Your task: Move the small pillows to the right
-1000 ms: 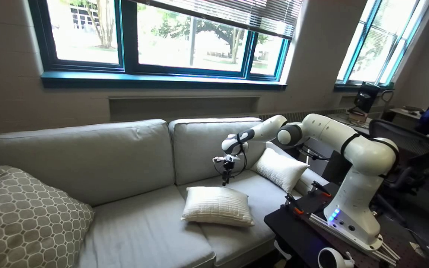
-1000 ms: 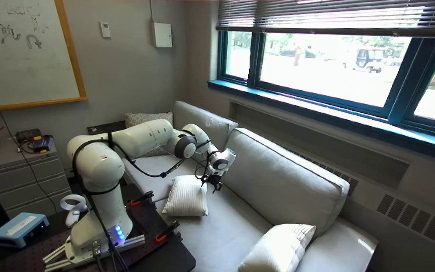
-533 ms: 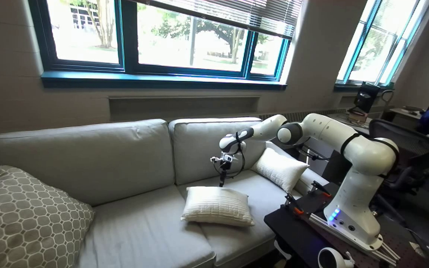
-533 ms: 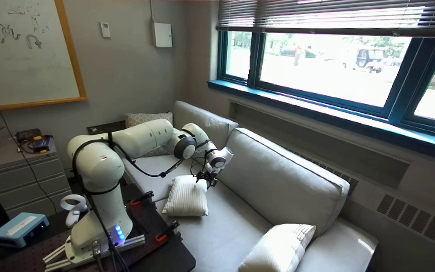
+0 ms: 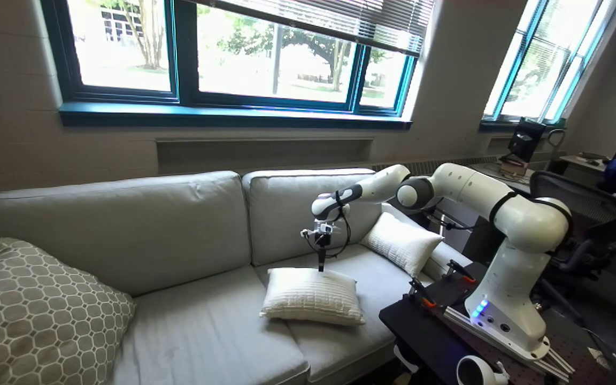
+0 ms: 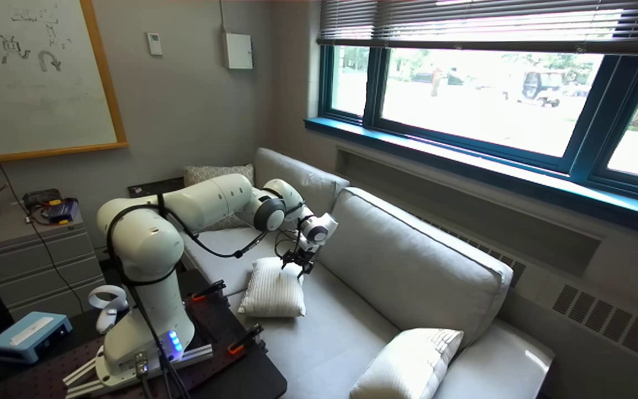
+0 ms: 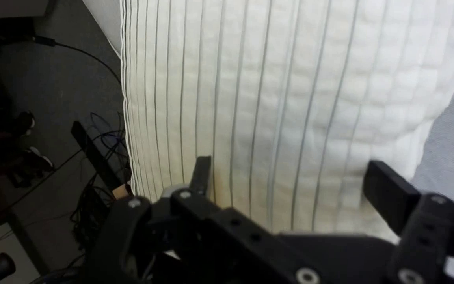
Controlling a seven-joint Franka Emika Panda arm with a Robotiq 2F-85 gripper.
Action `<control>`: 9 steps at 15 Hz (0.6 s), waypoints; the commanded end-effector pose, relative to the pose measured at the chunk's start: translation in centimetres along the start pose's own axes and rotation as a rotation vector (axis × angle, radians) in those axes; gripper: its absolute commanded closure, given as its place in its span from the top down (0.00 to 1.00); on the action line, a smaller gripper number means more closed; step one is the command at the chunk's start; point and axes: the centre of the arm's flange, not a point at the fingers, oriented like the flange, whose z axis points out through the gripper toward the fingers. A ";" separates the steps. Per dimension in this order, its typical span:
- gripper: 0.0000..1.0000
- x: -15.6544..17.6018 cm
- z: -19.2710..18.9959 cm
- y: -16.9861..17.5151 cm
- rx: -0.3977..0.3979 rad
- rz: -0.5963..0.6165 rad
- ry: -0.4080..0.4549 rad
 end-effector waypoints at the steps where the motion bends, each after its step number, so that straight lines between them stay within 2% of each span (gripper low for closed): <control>1: 1.00 -5.2 0.7 -5.3 0.055 0.001 0.056; 3: 1.00 -5.1 0.8 -5.6 0.151 0.058 0.074; 5: 1.00 -5.2 0.7 -6.1 0.227 0.091 0.054; 7: 1.00 -5.8 0.7 -6.2 0.208 0.084 -0.009; 9: 1.00 -6.5 0.9 -5.8 0.184 0.035 -0.034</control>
